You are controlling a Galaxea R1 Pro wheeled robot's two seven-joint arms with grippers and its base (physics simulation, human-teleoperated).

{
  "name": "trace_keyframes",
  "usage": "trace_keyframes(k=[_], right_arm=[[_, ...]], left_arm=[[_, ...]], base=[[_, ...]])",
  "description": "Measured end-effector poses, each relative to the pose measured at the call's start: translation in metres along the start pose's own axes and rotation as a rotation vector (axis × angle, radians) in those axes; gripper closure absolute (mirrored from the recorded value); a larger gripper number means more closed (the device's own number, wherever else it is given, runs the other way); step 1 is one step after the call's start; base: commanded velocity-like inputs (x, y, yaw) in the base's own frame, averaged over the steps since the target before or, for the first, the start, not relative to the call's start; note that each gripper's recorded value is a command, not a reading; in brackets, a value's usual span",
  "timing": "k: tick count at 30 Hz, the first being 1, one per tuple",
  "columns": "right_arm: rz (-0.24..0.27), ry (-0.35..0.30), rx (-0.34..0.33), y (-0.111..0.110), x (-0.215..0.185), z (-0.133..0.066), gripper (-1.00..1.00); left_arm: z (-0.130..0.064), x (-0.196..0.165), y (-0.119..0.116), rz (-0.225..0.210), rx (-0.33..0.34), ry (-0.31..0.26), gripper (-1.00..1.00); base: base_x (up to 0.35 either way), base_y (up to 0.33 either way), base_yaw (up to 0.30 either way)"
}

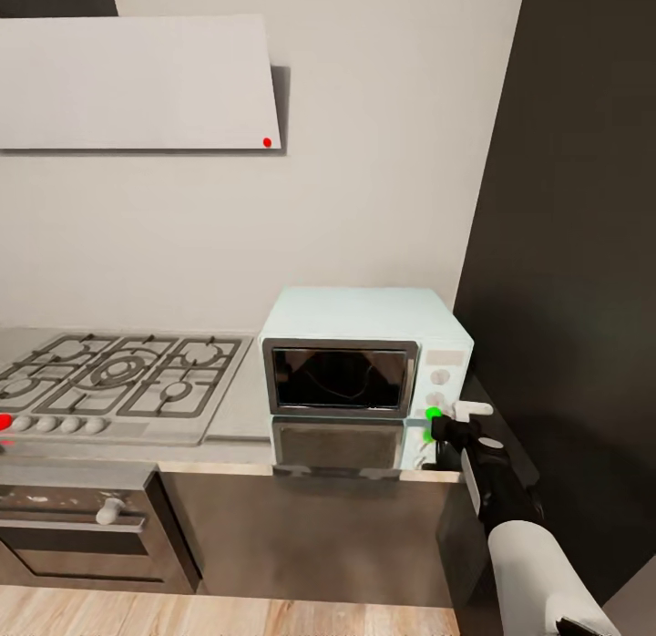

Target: In the kitchen, take the popcorn bag from the countertop, put it into the microwave, and heat it until the popcorn is cooked so the cooked popcorn ends up inside the bag.

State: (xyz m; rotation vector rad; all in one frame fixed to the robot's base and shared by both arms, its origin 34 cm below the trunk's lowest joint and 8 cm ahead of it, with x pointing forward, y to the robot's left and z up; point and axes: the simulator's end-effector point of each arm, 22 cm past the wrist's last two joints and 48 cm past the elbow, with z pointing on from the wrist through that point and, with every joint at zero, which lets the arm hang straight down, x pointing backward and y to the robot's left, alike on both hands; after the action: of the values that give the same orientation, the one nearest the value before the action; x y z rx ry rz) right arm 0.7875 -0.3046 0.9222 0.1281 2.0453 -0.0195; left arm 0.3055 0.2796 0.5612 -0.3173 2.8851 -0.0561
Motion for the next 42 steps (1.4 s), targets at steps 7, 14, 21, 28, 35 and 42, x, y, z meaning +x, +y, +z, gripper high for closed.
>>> trace_keyframes(k=[7,14,21,28,35,42], right_arm=[[-0.006,0.006,-0.004,0.002,0.002,0.004,1.00],[-0.014,-0.009,-0.004,0.003,-0.006,0.003,1.00],[0.008,-0.031,0.006,0.002,-0.038,-0.008,1.00],[0.000,-0.042,0.003,0.011,-0.047,-0.012,1.00],[-0.060,0.031,0.000,0.031,-0.024,-0.012,1.00],[-0.070,0.166,-0.039,0.048,0.043,-0.003,1.00]], left_arm=[[0.002,0.000,-0.003,0.001,0.002,0.004,-1.00],[0.002,0.000,-0.003,0.002,0.003,0.004,-1.00],[0.002,0.000,-0.003,0.002,0.003,0.005,-1.00],[0.002,0.000,-0.004,0.003,0.004,0.005,-1.00],[0.002,0.000,-0.004,0.003,0.004,0.004,-1.00],[0.002,0.000,-0.003,0.002,0.002,0.004,-1.00]], base=[[-0.212,0.000,0.000],[-0.344,0.000,0.000],[-0.345,0.000,0.000],[-0.345,0.000,0.000],[-0.344,0.000,0.000],[-0.116,0.000,0.000]])
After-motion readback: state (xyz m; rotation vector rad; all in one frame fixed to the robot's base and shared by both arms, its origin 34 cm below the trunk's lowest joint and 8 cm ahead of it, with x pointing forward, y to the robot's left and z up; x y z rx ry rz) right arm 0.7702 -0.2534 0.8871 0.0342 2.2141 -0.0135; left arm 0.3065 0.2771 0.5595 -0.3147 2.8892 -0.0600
